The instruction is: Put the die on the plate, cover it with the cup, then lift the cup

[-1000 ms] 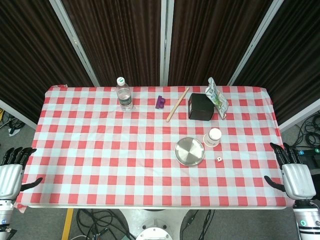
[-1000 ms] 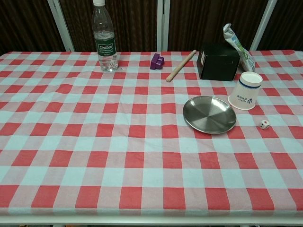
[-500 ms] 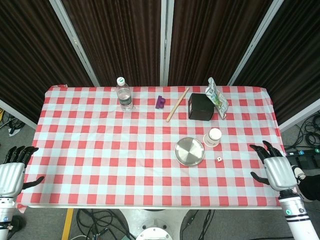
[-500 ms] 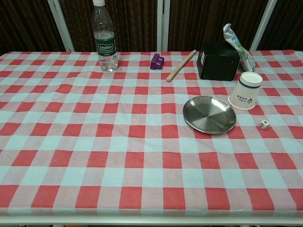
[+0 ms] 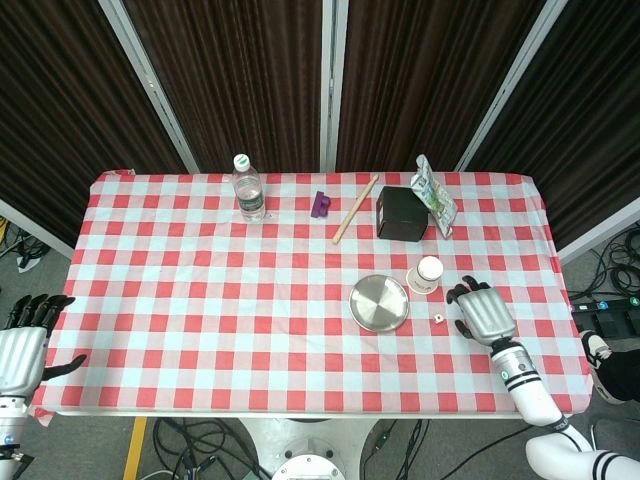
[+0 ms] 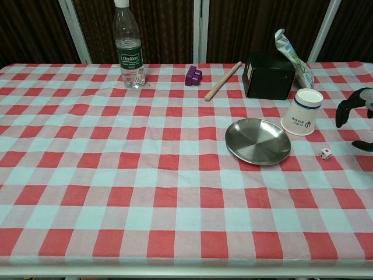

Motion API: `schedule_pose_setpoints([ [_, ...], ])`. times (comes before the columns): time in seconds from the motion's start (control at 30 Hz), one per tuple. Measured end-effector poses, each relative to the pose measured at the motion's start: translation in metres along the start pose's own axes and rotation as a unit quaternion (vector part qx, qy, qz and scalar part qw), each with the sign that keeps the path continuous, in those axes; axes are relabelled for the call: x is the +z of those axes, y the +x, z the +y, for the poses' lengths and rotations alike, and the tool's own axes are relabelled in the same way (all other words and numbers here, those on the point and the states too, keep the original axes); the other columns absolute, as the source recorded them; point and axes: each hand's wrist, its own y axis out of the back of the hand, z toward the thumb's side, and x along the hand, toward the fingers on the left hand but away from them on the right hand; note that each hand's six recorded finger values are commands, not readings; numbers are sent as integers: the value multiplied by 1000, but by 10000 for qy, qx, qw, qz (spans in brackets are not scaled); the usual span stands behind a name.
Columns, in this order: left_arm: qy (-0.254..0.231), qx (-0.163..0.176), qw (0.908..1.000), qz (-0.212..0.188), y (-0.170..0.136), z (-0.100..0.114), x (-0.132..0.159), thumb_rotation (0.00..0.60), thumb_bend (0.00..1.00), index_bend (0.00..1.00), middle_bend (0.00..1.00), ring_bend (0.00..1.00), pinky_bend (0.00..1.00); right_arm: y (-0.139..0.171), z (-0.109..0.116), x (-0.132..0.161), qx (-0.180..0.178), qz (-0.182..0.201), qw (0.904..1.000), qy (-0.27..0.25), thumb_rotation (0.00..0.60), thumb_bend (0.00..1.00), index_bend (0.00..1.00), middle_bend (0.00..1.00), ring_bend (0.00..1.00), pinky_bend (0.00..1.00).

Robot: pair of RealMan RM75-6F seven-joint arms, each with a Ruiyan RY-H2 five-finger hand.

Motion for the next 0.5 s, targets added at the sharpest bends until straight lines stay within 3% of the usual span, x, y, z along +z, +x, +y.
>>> schedule_pose_setpoints([
  [0.2,-50,-29,10000,5,-1,-2,-1,600,75,190,172,105,94,-8,-18,13,100,154,9990,409,600,226,441,365,177,373],
  [0.5,-131,-50,9999,-1,-1,-4,-2,600,75,189,172,105,94,-16,-29,19,85,136,9985,524,600,250,447,382,200,380],
])
